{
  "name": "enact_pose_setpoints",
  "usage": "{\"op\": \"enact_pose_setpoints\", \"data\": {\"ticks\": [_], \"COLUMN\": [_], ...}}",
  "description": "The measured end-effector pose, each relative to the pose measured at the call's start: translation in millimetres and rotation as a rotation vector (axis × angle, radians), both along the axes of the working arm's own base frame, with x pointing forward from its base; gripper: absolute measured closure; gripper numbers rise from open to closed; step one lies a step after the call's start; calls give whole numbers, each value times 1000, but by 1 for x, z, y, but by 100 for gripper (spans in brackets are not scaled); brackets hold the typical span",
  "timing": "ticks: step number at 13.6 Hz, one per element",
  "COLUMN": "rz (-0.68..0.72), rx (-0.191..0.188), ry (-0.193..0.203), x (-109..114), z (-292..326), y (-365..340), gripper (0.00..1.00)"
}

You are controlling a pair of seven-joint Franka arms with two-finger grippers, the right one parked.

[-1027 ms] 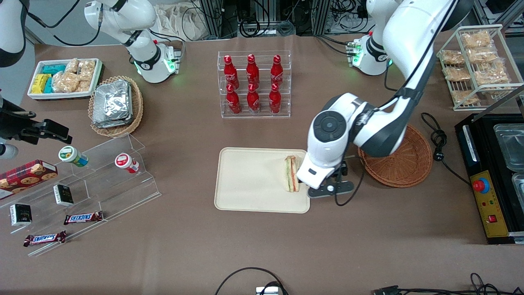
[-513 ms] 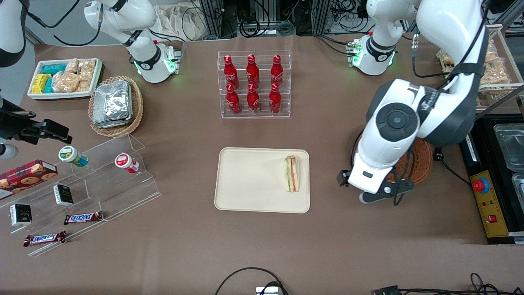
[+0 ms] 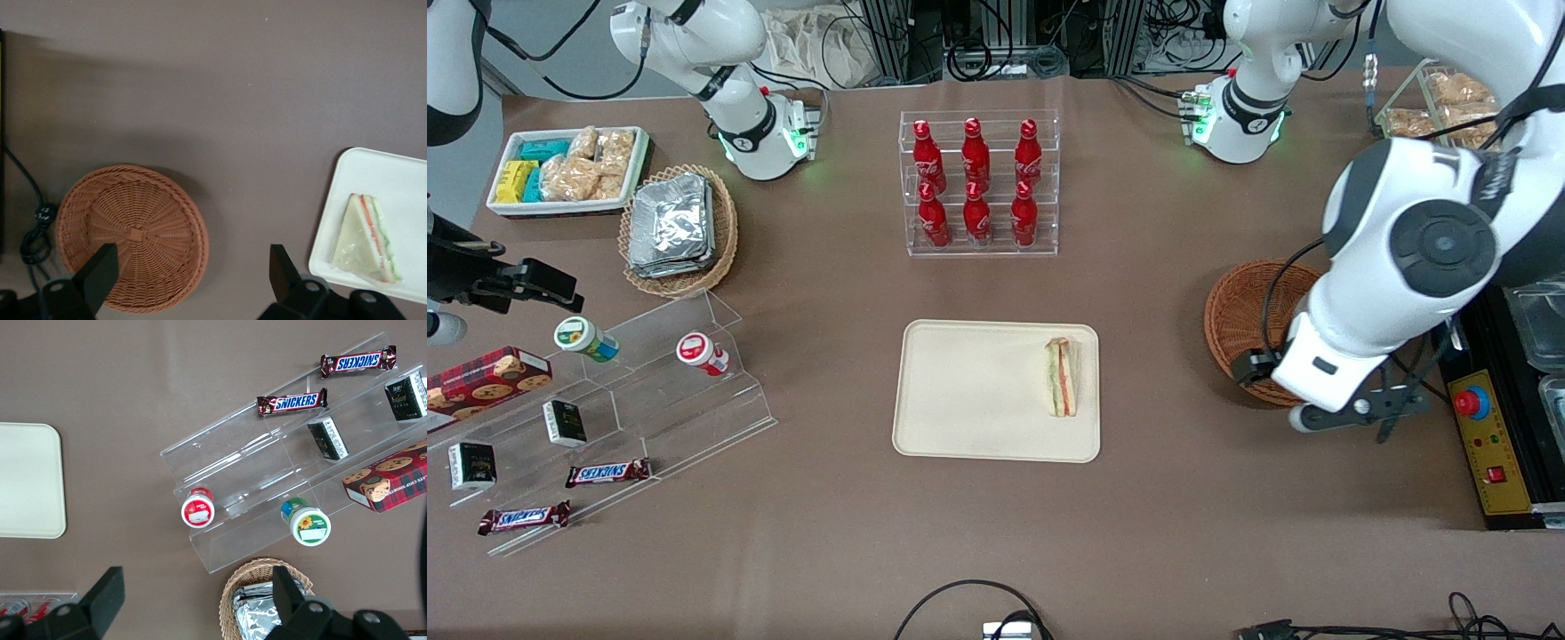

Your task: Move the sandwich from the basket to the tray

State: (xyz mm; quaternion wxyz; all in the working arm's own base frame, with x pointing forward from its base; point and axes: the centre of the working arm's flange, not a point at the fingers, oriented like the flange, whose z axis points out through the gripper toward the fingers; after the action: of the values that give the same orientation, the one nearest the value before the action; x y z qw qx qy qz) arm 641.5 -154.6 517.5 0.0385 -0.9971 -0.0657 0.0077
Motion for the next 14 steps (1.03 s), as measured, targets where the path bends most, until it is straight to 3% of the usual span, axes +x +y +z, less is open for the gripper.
{"op": "enact_pose_setpoints", "data": {"ticks": [5, 9, 14], "rz": [-127, -231, -244], "rx": [16, -2, -43], "ry": [18, 72, 73], "x": [-29, -69, -111], "z": [34, 73, 118], "y": [74, 120, 115], "gripper": [0, 0, 0]}}
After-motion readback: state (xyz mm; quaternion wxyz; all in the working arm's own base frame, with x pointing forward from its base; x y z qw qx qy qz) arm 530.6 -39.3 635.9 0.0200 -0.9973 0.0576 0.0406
